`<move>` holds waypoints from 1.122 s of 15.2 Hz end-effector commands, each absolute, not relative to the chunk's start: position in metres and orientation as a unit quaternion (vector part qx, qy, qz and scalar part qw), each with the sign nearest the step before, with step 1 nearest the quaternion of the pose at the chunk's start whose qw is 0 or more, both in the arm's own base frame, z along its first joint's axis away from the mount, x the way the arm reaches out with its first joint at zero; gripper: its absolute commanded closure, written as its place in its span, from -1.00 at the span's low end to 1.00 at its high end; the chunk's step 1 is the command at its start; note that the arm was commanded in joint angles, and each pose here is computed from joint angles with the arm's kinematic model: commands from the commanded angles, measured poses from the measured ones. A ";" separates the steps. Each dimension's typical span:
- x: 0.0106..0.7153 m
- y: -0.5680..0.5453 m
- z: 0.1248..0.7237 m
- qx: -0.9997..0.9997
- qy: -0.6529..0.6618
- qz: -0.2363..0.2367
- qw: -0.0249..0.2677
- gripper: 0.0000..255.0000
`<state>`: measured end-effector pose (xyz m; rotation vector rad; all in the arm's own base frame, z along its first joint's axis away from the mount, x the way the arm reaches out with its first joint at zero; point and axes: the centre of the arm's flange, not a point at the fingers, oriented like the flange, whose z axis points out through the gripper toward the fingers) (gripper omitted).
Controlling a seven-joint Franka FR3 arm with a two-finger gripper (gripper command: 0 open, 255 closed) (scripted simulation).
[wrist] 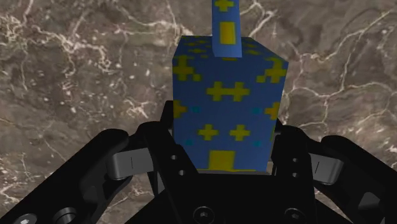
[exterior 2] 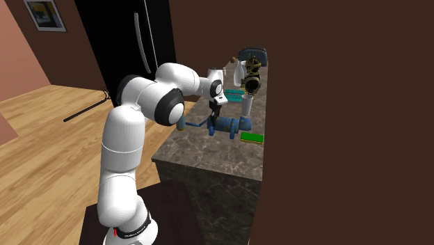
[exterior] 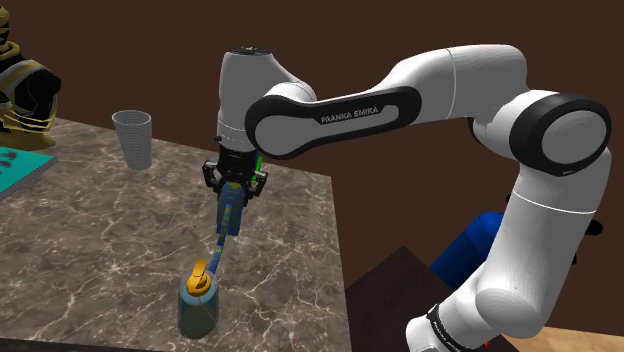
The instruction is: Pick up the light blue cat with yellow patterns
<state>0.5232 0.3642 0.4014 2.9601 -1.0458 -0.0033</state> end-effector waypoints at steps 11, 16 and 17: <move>0.523 0.364 0.438 0.943 -0.333 -0.001 0.001 1.00; 0.523 0.364 0.464 0.943 -0.333 -0.001 0.001 1.00; 0.523 0.364 0.470 0.943 -0.333 -0.001 0.001 1.00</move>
